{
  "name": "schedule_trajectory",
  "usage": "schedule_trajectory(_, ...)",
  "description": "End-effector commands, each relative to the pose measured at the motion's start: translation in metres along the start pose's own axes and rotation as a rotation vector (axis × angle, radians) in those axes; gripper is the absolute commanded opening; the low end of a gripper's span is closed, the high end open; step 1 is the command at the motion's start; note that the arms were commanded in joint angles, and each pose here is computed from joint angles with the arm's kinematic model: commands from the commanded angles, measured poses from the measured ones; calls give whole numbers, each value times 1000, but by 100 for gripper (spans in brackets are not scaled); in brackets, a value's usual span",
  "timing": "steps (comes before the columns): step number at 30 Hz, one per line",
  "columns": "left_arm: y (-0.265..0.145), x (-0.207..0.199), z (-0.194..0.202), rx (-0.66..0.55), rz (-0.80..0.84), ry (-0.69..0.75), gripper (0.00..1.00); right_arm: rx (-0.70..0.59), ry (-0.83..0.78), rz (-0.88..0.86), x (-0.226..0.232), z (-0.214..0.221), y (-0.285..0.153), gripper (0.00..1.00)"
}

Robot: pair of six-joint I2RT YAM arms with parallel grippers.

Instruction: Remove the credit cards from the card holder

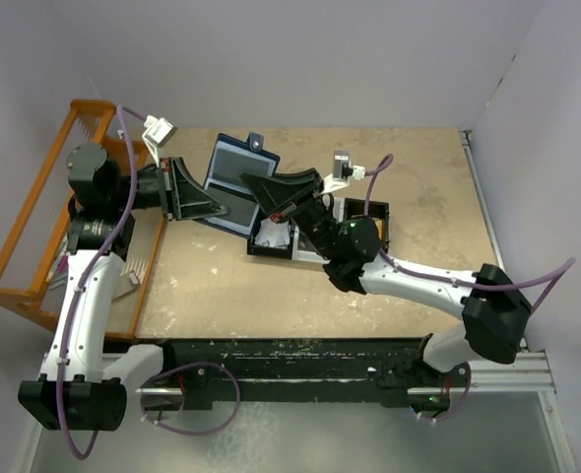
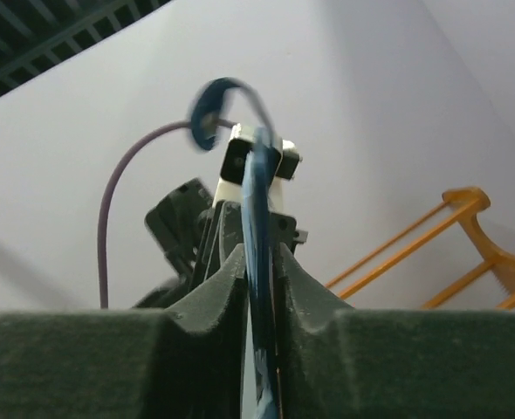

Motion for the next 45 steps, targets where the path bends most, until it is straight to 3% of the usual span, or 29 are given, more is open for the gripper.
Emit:
schedule_trajectory(1, -5, 5, -2, 43, -27, 29, 0, -2, -3, -54, 17, -32, -8, 29)
schedule_trajectory(5, -8, 10, -1, 72, -78, 39, 0, 349, -94, -112, -11, -59, -10, 47)
schedule_trajectory(8, -9, 14, 2, 91, -91, 26, 0, 641, -174, -101, -22, -57, -9, 52)
schedule_trajectory(10, -9, 15, 5, 101, -96, 11, 0, 762, -216, -45, -30, -54, -12, 54)
schedule_trajectory(16, -10, 15, 10, 112, -100, 13, 0, 850, -292, -21, -36, -55, -9, 55)
schedule_trajectory(23, -12, 15, 12, 123, -127, 26, 0, 854, -372, 42, -49, -55, -2, 52)
schedule_trajectory(26, -13, 21, 13, 135, -174, 36, 0, 840, -377, 30, -49, -55, 1, 44)
schedule_trajectory(29, -14, 28, 14, 157, -225, 55, 0, 828, -326, -26, -42, -54, 4, 27)
schedule_trajectory(33, -15, 28, 12, 165, -219, 92, 29, 769, -254, -110, -27, -57, 5, 0)
schedule_trajectory(38, -13, 13, 10, 122, -117, 186, 59, 609, -102, -110, -15, -59, -4, 0)
schedule_trajectory(41, -11, 7, 12, 86, -69, 190, 66, 408, -1, -118, -3, -65, -15, 0)
schedule_trajectory(45, -9, 9, 14, 55, -13, 168, 68, 289, 12, -49, 3, -65, -33, 0)
Point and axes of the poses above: each gripper's point midway between its finger pads, its own y axis out along the fingers, its own x axis along the line the jaws close on, z = x × y, the point moved 10 cm from there along -y, back along the fingers, and after that the axes turned 1 degree about y, right-handed, at the moved point
